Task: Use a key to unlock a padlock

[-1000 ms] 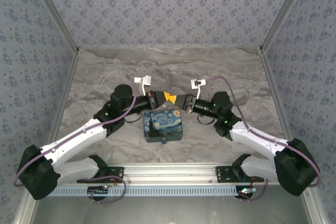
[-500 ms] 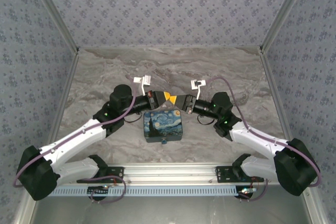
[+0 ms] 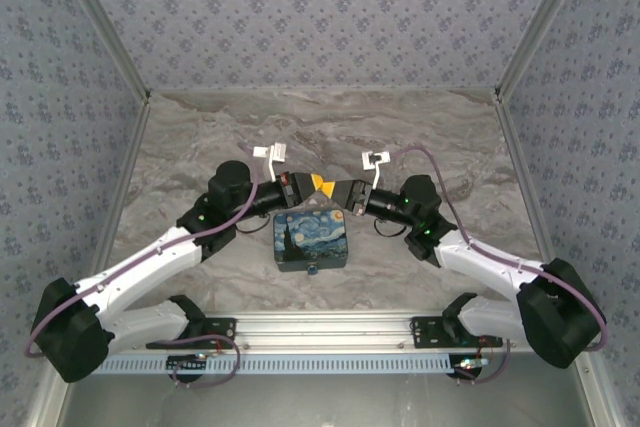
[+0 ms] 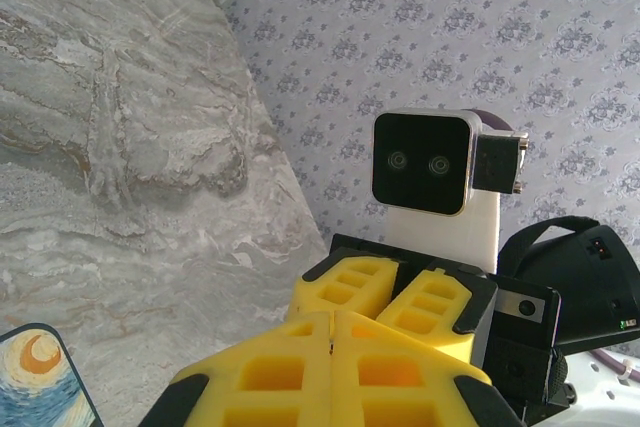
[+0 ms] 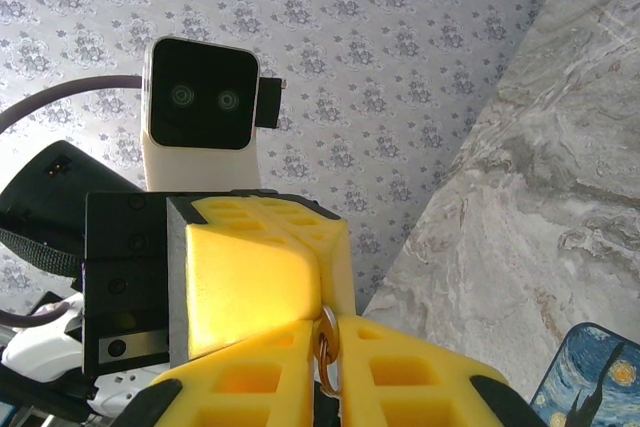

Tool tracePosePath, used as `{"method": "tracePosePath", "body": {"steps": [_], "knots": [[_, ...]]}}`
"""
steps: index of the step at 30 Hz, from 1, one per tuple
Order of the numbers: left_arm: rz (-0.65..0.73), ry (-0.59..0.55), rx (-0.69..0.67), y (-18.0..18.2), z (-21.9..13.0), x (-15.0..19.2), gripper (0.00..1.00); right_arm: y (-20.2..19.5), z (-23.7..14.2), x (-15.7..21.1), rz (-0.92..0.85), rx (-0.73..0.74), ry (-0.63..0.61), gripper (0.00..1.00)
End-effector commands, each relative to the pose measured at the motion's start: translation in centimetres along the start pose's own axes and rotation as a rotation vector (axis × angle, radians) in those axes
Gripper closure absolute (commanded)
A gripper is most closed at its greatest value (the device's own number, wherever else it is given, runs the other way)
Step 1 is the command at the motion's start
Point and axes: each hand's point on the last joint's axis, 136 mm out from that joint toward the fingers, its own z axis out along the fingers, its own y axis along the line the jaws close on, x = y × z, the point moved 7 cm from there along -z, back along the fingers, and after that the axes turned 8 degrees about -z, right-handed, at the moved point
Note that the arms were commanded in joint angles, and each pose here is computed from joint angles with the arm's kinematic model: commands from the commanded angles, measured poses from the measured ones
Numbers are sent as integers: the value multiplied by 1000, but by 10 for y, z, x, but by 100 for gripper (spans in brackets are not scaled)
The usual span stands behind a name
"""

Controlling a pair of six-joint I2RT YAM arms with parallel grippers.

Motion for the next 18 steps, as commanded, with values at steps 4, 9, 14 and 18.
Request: {"method": "tracePosePath", "body": {"steps": [4, 9, 14, 18], "knots": [[40, 39, 95, -25, -2, 0, 100, 12, 6, -18, -5, -37, -71, 91], [62, 36, 68, -24, -3, -2, 96, 3, 4, -14, -6, 18, -50, 99], [130, -3, -62, -21, -14, -8, 63, -16, -5, -1, 0, 140, -8, 100], [207, -35, -202, -13, -26, -10, 30, -34, -20, 8, 5, 274, 23, 100]]}}
